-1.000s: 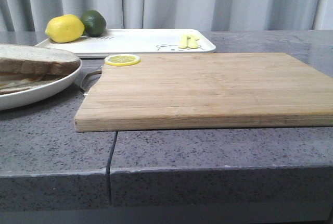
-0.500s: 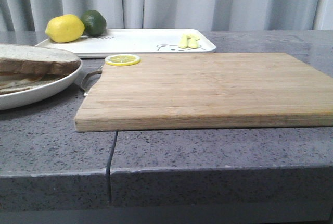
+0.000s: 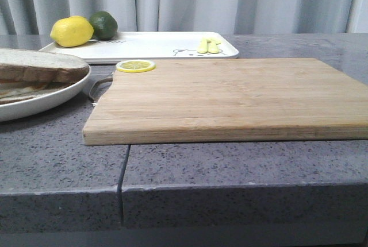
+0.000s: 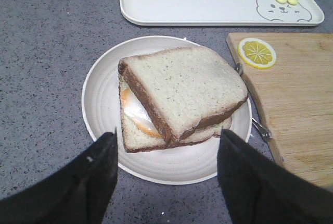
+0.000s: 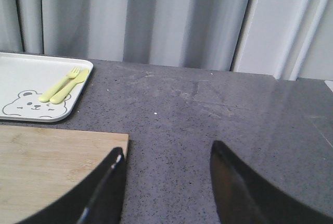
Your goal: Place bread and move sandwich to tray
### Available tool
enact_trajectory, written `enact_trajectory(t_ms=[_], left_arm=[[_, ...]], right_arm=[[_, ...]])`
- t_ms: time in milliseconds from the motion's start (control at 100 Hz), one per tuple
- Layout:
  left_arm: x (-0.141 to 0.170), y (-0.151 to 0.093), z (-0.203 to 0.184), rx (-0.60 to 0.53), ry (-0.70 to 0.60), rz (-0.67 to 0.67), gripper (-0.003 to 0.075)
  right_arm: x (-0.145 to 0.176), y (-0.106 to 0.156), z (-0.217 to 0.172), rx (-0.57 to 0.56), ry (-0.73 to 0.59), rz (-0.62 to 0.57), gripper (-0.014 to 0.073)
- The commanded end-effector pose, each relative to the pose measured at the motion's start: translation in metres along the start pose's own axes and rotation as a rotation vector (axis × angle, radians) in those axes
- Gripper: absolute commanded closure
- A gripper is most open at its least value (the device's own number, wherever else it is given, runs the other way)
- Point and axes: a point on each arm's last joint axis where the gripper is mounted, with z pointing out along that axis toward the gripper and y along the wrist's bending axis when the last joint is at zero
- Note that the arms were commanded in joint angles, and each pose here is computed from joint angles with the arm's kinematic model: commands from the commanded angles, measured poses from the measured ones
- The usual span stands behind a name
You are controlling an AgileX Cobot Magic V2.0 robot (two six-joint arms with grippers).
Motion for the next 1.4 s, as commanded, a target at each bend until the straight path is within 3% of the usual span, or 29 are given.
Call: enact_trajectory(t_ms=[0,530,820,1100,1390], left_arm=[[-0.014,-0.004,-0.006,0.022,-0.088,-0.007,0.0334],[-0.016,-0.004,-0.006,0.022,-0.112,-0.007,0.0334],[-0.018,0.004,-0.003,-0.031,-0.119,-0.184,0.0334],[-0.023,0.028,0.022,-0.154,-0.061,-0.298,0.0334],[-0.026,0.044,0.065,-0.194,0.03,-0.331,0.0334]], right_arm=[[-0.015,-0.001,-0.003,0.007,-0.094,-0.014,0.021],[-0.015,-0.001,-0.003,0.007,-0.093,-0.014,0.021],[-0.015,-0.001,-0.003,0.007,-0.093,-0.014,0.021],[-0.015,-0.001,-0.003,0.007,-0.093,-0.014,0.021],[-0.015,-0.001,-0.003,0.007,-0.093,-0.014,0.021]])
